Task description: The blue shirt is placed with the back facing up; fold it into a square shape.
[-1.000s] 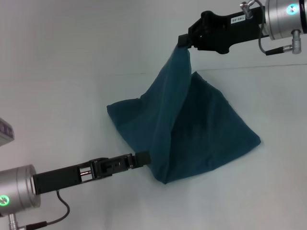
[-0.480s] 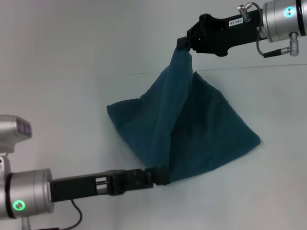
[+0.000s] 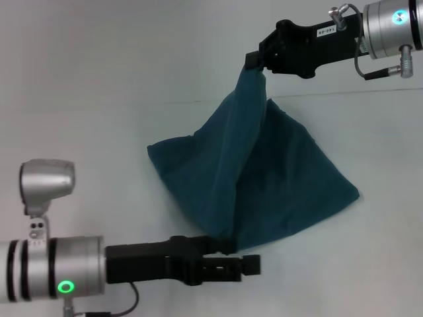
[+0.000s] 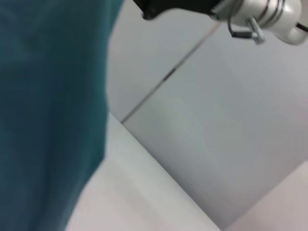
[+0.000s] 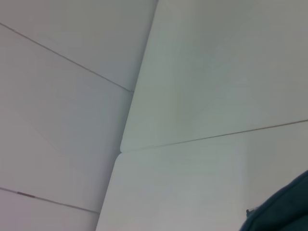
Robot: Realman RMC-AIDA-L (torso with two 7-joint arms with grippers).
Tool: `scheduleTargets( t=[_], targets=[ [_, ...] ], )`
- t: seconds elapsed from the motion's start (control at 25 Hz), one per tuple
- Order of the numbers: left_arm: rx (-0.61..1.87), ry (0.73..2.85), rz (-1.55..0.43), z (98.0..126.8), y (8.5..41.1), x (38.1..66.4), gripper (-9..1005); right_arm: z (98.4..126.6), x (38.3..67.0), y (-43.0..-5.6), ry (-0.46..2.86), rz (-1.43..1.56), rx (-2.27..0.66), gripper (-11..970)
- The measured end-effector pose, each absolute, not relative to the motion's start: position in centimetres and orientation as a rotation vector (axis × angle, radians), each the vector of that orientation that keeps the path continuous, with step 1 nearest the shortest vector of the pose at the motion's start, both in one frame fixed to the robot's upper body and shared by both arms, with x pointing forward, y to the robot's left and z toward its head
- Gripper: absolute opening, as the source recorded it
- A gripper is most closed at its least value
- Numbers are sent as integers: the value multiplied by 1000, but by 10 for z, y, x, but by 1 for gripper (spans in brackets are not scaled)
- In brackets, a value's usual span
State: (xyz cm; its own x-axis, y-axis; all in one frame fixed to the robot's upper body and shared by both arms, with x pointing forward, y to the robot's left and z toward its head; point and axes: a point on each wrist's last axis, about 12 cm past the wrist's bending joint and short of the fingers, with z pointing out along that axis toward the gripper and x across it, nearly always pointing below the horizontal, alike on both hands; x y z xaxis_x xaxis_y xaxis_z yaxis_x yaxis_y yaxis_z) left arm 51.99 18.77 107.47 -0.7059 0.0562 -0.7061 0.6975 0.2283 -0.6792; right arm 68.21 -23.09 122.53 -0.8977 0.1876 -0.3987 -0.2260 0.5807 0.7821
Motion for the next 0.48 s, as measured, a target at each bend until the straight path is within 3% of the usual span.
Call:
scheduleTargets(
  t=[0.24, 0.48],
  targets=[
    [698, 1968, -1596, 1083, 163, 528, 905, 1225, 682, -231, 2370, 1260, -29, 40],
    [455, 2127, -1652, 1081, 143, 544, 905, 1226, 683, -230, 2369, 1261, -34, 39]
  ],
)
